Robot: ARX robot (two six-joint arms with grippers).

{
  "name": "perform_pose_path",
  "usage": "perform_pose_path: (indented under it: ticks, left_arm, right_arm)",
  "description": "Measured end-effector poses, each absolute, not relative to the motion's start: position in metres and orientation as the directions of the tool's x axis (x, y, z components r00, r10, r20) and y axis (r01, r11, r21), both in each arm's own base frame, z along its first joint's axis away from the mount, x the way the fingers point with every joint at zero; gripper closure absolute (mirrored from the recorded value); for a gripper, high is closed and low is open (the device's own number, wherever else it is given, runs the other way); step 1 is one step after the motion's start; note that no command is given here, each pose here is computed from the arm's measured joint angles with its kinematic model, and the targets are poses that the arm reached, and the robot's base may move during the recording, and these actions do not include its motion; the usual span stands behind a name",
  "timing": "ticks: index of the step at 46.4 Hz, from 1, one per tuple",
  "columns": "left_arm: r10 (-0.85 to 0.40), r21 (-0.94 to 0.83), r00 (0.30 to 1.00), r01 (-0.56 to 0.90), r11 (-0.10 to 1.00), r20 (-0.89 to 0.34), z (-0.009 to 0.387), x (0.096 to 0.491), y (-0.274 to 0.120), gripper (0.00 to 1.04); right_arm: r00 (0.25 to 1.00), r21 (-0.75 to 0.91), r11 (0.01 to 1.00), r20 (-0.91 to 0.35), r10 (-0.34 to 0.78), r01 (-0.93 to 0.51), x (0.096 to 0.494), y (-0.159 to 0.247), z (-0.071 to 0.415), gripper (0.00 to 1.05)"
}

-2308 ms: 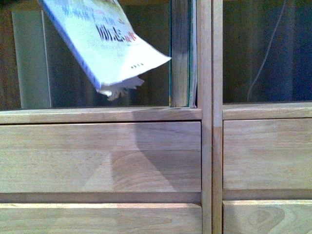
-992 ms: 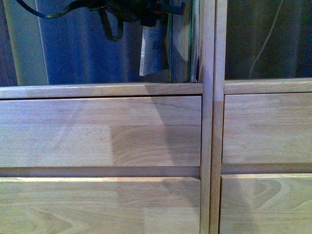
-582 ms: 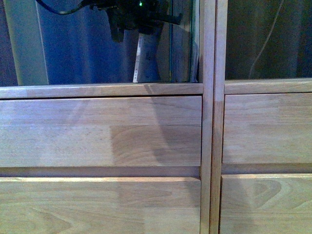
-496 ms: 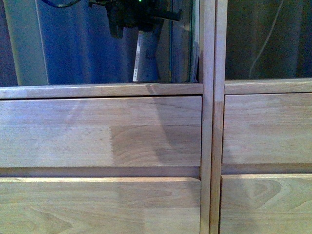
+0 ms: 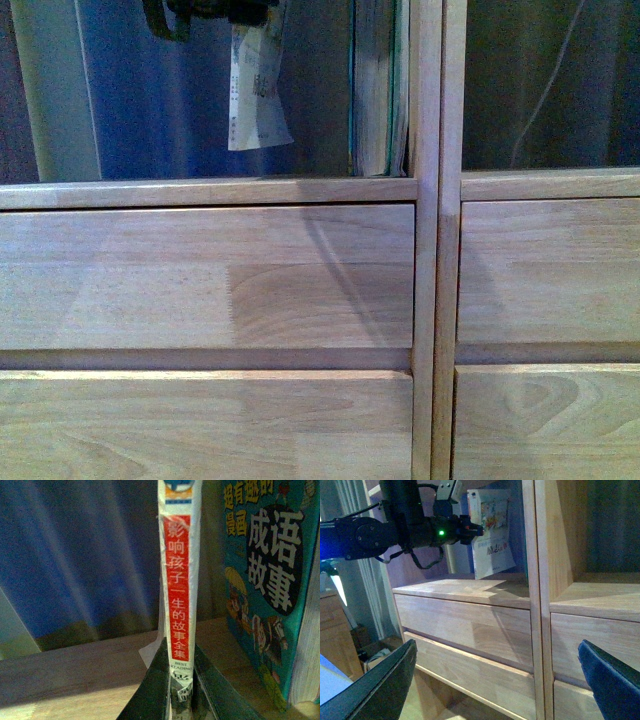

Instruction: Organize books on shelf

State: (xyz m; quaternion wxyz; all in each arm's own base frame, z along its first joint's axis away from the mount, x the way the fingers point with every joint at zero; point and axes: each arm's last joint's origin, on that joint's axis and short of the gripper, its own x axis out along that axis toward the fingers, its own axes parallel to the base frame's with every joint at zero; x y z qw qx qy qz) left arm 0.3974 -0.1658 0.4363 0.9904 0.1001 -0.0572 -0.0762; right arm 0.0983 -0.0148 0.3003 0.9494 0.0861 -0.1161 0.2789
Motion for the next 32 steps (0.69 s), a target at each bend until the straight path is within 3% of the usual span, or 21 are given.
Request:
perform_pose_path:
  ticks: [11, 32]
  left_arm:
    - [-0.18, 0.17, 0.984, 0.179, 0.969, -0.011, 0.424, 0.414, -0.169, 0.98]
    - [-0.285, 0.164, 0.958, 0.285, 0.944, -0.029, 0.426, 0.411, -0.22, 0.98]
  right_arm:
    - [0.817, 0.098, 0.83, 0.268, 0.51, -0.55, 0.098, -0.015, 0.3, 0.07]
    - [0.818, 0.099, 0.83, 0.269, 0.509, -0.549, 0.098, -0.015, 0.3, 0.07]
